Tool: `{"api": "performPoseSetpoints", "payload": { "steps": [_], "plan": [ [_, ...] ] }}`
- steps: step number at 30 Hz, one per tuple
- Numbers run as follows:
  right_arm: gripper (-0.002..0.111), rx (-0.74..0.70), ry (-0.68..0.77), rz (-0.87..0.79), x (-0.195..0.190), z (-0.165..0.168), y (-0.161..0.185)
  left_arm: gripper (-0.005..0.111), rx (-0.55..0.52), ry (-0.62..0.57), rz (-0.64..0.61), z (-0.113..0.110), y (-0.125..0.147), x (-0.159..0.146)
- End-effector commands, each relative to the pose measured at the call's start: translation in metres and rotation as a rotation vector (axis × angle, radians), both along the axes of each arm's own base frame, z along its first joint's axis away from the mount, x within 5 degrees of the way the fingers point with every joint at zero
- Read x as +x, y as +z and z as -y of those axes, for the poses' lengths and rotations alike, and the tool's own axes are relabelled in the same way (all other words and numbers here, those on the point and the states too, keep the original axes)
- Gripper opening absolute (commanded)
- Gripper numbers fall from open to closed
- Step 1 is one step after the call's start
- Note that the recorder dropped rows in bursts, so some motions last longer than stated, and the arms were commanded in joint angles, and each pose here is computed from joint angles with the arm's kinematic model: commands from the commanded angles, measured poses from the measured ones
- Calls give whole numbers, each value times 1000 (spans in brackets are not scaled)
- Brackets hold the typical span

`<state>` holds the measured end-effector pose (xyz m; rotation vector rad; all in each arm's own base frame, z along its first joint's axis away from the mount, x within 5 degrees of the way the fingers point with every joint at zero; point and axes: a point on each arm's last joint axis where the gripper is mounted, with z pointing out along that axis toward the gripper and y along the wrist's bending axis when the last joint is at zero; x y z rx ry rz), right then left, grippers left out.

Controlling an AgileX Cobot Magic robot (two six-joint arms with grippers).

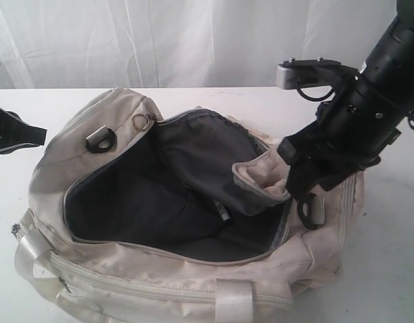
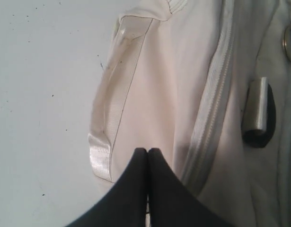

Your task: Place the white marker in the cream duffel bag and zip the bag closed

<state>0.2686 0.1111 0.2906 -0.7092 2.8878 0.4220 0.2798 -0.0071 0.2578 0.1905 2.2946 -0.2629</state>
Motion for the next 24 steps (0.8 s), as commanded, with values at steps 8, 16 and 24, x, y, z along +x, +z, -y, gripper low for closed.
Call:
{"api": "performPoseSetpoints", "payload": {
  "steps": [8, 16, 24],
  "plan": [
    [52, -60, -42, 156, 17, 8, 14, 0, -7, -4, 2, 2, 1, 1],
    [52, -4, -257, 136, 88, 37, -30, 0, -28, -55, 26, 6, 21, -3],
    [52, 475, -326, 85, 141, 21, -42, 0, -14, -82, 1, 7, 18, -4]
  ]
}}
